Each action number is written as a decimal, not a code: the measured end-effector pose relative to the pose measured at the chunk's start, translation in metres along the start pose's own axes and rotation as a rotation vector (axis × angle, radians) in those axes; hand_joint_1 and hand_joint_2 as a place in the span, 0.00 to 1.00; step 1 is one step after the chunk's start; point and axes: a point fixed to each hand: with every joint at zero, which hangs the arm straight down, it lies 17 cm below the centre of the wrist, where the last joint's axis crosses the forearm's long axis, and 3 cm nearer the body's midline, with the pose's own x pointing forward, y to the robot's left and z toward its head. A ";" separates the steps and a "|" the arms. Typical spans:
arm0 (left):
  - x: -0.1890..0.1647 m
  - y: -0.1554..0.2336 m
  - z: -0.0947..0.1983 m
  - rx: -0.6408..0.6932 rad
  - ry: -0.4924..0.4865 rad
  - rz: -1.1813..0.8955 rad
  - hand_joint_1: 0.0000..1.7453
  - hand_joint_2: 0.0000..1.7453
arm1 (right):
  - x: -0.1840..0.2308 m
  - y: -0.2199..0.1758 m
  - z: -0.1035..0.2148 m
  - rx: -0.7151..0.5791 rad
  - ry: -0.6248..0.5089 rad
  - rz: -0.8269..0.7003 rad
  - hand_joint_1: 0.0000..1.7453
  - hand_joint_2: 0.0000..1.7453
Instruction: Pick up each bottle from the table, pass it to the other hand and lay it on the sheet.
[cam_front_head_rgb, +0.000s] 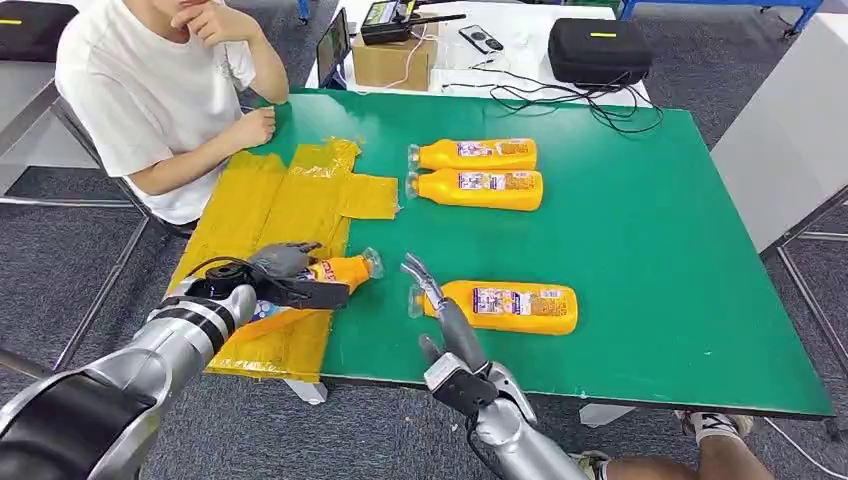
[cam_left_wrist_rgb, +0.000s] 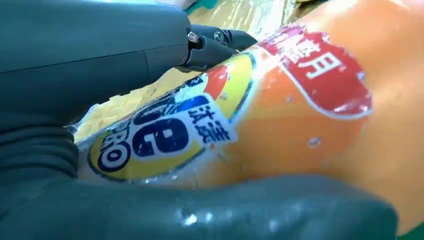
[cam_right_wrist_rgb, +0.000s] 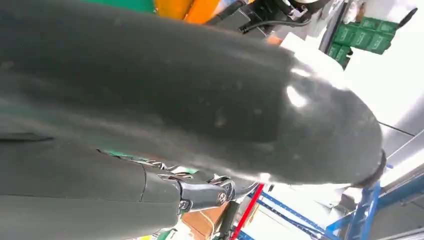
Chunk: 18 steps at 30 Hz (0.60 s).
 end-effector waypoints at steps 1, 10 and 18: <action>0.000 0.000 0.000 0.000 0.003 -0.001 0.00 0.00 | 0.000 0.000 0.000 0.000 0.000 0.001 0.00 0.00; -0.001 0.000 0.000 -0.002 0.005 -0.002 0.00 0.00 | 0.000 -0.001 0.001 -0.003 0.000 0.006 0.00 0.00; 0.023 0.011 0.000 0.068 -0.123 0.080 0.00 0.00 | 0.001 -0.001 0.001 0.002 -0.005 0.003 0.00 0.00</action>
